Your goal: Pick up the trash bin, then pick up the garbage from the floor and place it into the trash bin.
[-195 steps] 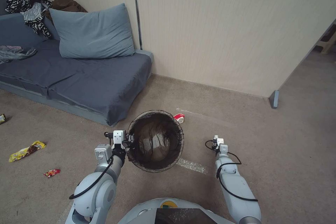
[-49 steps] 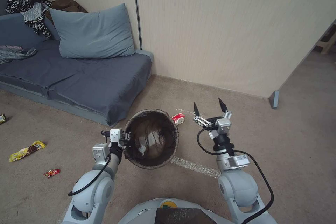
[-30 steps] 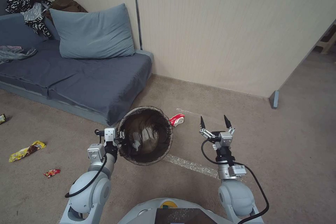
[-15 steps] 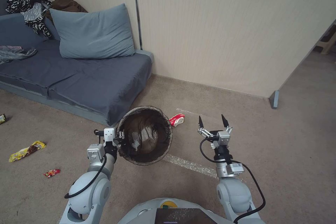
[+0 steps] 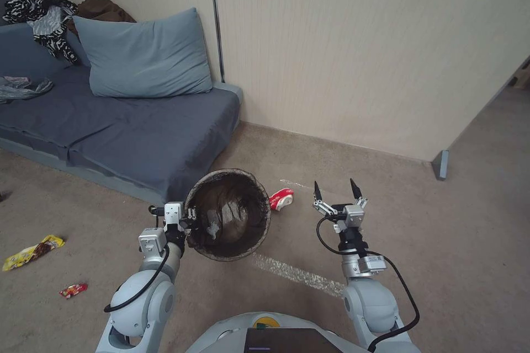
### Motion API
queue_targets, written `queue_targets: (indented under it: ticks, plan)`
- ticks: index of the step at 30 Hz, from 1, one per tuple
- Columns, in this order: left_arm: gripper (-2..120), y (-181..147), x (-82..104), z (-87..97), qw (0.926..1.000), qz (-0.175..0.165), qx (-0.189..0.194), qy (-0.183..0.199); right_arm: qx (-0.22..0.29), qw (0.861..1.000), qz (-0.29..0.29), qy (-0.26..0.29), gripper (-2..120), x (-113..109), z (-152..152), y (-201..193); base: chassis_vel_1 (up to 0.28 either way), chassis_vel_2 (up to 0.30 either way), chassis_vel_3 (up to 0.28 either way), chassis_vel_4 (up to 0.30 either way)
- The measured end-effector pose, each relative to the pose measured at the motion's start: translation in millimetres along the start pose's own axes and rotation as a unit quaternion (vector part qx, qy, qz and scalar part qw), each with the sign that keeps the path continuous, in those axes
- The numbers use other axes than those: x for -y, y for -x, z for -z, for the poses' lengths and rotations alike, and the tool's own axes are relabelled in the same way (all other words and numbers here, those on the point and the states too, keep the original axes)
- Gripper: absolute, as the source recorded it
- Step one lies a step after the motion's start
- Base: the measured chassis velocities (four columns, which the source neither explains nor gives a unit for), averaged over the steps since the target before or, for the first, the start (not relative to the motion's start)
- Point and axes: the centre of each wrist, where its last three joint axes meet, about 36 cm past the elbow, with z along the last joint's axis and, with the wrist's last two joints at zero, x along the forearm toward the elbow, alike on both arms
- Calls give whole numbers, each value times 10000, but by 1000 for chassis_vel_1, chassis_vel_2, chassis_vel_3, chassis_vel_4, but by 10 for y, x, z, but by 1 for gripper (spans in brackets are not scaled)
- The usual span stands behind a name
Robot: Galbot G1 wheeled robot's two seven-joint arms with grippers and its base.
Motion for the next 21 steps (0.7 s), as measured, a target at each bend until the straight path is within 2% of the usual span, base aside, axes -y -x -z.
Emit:
queue_targets:
  ticks: [8, 19, 21]
  plan:
    - [2, 3, -1, -10, 10000, 5, -14, -5, 28, 10000, 5, -15, 99, 3, -40, -10, -87, 94, 95, -74]
    - [2, 7, 4, -15, 10000, 8, -19, -14, 338, 9990, 231, -175, 100, 22, -114, 27, -5, 6, 3, -1]
    - [2, 2, 3, -9, 10000, 4, -23, -6, 429, 9968, 412, -526, 100, 104, -184, 161, 0, 0, 0, 0]
